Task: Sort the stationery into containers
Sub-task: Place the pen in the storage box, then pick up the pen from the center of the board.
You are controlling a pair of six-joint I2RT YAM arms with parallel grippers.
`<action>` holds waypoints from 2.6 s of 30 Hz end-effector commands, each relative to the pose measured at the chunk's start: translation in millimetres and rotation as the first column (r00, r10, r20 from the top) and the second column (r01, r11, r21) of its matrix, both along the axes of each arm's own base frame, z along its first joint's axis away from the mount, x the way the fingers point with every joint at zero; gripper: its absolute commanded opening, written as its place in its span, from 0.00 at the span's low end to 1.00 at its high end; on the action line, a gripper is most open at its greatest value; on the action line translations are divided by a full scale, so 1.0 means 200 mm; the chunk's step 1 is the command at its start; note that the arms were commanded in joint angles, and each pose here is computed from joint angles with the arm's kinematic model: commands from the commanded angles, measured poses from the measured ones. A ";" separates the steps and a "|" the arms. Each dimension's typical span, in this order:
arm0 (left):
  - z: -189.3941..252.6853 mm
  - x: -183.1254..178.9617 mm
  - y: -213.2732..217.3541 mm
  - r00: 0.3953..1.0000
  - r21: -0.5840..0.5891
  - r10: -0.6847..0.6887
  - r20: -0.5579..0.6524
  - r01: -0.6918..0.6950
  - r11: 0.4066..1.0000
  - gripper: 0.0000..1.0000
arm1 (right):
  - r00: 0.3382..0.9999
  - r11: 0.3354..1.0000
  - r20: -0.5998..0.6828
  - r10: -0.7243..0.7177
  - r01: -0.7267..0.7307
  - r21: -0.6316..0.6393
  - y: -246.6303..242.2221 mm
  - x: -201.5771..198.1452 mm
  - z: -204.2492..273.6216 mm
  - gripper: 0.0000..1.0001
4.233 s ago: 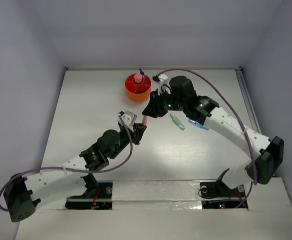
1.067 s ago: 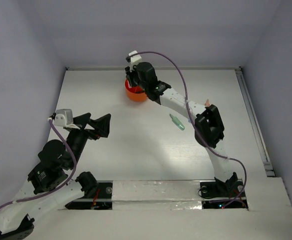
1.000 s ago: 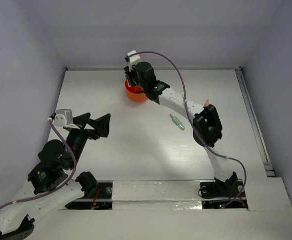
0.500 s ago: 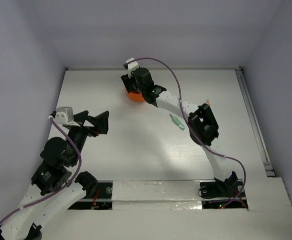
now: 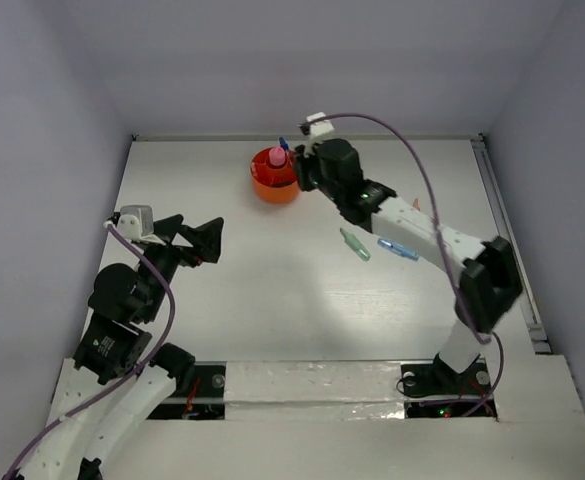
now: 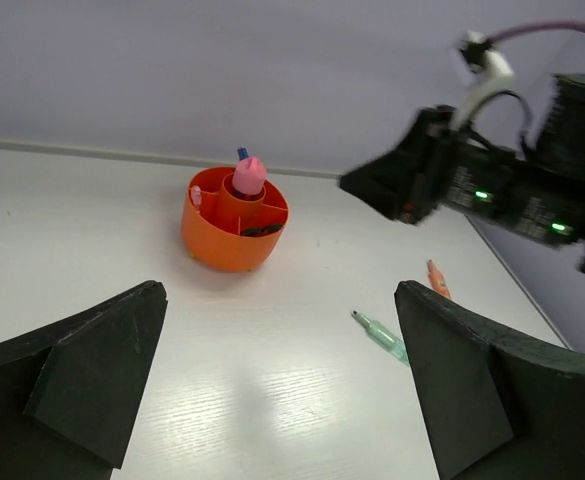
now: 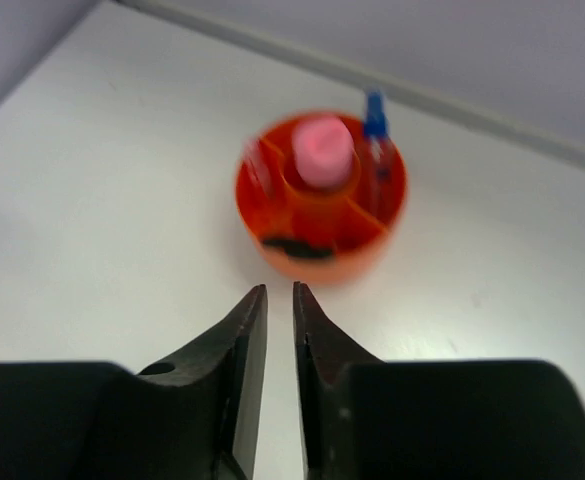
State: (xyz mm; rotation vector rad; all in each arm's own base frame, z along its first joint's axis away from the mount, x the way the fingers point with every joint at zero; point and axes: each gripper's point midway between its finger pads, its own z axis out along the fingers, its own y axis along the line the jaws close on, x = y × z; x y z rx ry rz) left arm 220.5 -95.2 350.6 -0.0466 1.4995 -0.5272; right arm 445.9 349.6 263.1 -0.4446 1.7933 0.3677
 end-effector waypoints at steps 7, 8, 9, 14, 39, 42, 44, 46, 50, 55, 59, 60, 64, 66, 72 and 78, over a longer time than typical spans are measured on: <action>0.10 -0.04 -0.11 0.987 -0.063 -0.137 0.080 0.143 0.988 0.99 | 0.847 0.962 -0.458 -0.270 0.255 -0.095 -0.76 -0.32 -0.62 0.35; 0.11 -0.05 -0.12 0.984 -0.071 -0.155 0.082 0.161 0.984 0.99 | 0.828 0.958 -0.483 -0.285 0.259 -0.121 -0.80 -0.34 -0.67 0.39; 0.11 -0.05 -0.13 0.983 -0.074 -0.165 0.083 0.171 0.982 0.99 | 0.814 0.960 -0.508 -0.281 0.244 -0.140 -0.80 -0.36 -0.71 0.43; 0.07 -0.05 -0.19 0.973 -0.082 -0.227 0.053 0.230 0.970 0.99 | 0.769 0.965 -0.588 -0.251 0.152 -0.213 -0.82 -0.42 -0.86 0.60; 0.02 -0.01 -0.21 0.968 -0.070 -0.248 0.021 0.249 0.966 0.99 | 0.738 0.919 -0.638 -0.220 -0.063 -0.389 -0.75 -0.16 -1.11 0.33; 0.00 0.00 -0.22 0.967 -0.076 -0.255 0.006 0.255 0.964 0.99 | 0.737 0.921 -0.642 -0.213 -0.067 -0.383 -0.74 -0.16 -1.12 0.25; -0.02 0.00 -0.24 0.963 -0.084 -0.270 -0.011 0.268 0.960 0.99 | 0.729 0.921 -0.651 -0.210 -0.075 -0.381 -0.73 -0.16 -1.15 0.17; -0.01 0.01 -0.26 0.958 -0.092 -0.285 -0.006 0.284 0.954 0.99 | 0.731 0.922 -0.650 -0.209 -0.074 -0.380 -0.73 -0.16 -1.15 0.12; -0.12 0.04 -0.32 0.940 -0.115 -0.333 -0.074 0.324 0.939 0.99 | 0.737 0.926 -0.646 -0.201 -0.073 -0.370 -0.72 -0.16 -1.15 0.20; -0.24 0.05 -0.40 0.907 -0.188 -0.406 -0.110 0.382 0.905 0.99 | 0.733 0.927 -0.651 -0.199 -0.076 -0.368 -0.71 -0.15 -1.17 0.32; -0.38 0.03 -0.45 0.878 -0.229 -0.456 -0.144 0.419 0.879 0.99 | 0.751 0.940 -0.633 -0.187 -0.051 -0.338 -0.69 -0.12 -1.13 0.02; -0.39 0.03 -0.47 0.872 -0.235 -0.469 -0.142 0.431 0.871 0.99 | 0.757 0.944 -0.626 -0.186 -0.038 -0.327 -0.68 -0.11 -1.11 0.00; -0.47 0.03 -0.51 0.860 -0.263 -0.493 -0.134 0.449 0.854 0.99 | 0.808 0.990 -0.581 -0.094 0.017 -0.137 -0.57 -0.12 -0.86 0.00; -0.56 0.04 -0.55 0.852 -0.265 -0.498 -0.160 0.449 0.853 0.99 | 0.871 1.000 -0.491 -0.020 0.020 -0.005 -0.51 -0.12 -0.61 0.00; -0.82 0.12 -0.62 0.859 -0.216 -0.450 -0.245 0.404 0.889 0.99 | 0.910 0.952 -0.363 0.199 -0.092 0.292 -0.37 -0.40 -0.18 0.00; -0.71 0.12 -0.85 0.843 -0.169 -0.513 -0.160 0.489 0.856 0.99 | 0.906 0.908 -0.307 0.293 -0.163 0.385 -0.28 -0.58 -0.04 0.00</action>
